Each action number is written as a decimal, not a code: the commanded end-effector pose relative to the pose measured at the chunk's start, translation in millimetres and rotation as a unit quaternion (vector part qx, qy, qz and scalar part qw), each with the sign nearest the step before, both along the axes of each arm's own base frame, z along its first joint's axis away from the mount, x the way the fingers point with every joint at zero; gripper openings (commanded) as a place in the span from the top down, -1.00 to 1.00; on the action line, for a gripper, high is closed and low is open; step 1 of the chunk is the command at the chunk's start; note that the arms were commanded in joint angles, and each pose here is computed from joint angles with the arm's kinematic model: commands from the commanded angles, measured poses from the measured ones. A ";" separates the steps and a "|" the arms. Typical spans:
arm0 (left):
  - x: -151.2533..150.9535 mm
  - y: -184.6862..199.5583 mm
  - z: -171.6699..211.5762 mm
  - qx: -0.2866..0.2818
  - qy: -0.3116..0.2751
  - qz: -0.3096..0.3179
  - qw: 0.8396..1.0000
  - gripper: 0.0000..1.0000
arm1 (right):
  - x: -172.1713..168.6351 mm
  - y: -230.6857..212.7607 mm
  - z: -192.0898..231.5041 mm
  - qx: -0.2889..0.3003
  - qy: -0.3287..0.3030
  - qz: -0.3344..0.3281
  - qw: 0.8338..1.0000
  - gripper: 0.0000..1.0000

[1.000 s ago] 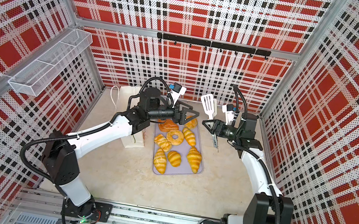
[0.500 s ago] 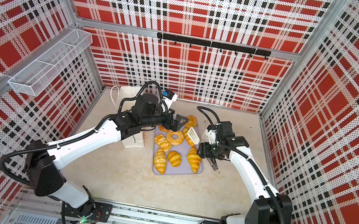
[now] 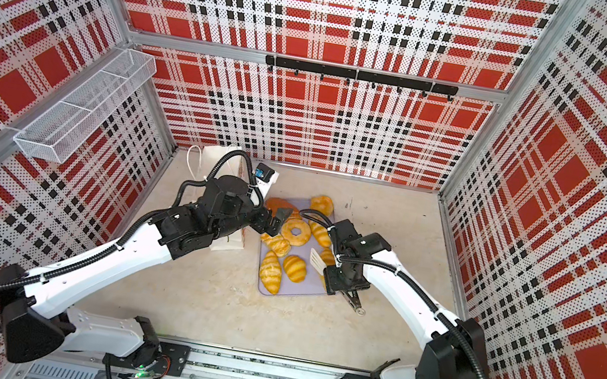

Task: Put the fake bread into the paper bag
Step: 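Lower the tongs over a croissant with the right gripper while the left withdraws, then close the tongs on the croissant and lift it with the right gripper, then carry the croissant over the paper bag and open the tongs, then move the tongs back to the tray while the left arm retracts toward the robot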

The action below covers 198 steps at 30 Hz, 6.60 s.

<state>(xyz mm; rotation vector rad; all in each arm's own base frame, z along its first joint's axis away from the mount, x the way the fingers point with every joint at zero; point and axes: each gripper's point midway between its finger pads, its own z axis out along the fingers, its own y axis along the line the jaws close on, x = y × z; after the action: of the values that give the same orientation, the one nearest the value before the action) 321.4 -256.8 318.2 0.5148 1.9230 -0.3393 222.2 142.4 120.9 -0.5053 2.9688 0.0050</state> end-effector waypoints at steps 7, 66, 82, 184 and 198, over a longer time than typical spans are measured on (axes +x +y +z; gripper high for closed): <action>-20.2 48.0 11.0 0.038 -0.037 0.058 0.997 -0.99 | -7.6 -14.5 -12.4 -0.072 0.025 -0.025 0.997 -0.37; -59.5 166.3 25.6 0.004 -0.060 0.209 0.976 -0.99 | 20.9 13.4 0.9 -0.060 0.009 0.054 0.997 0.38; -56.9 212.1 30.1 -0.041 -0.039 0.286 0.956 -0.99 | 35.6 49.7 82.3 0.141 -0.105 0.068 0.982 0.38; -77.9 221.3 -58.4 -0.103 0.053 0.301 0.947 -0.99 | 72.3 149.7 187.6 0.122 -0.308 0.207 0.921 -0.27; -96.8 181.6 -98.9 -0.065 0.053 0.270 0.959 -0.99 | 25.7 71.0 97.8 0.069 -0.249 0.133 0.957 -0.25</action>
<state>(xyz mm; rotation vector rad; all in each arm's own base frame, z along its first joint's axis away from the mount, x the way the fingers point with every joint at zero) 226.3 -83.8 225.8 -0.0436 2.0646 -0.1837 246.1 219.0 217.3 -0.8509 2.3945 0.0741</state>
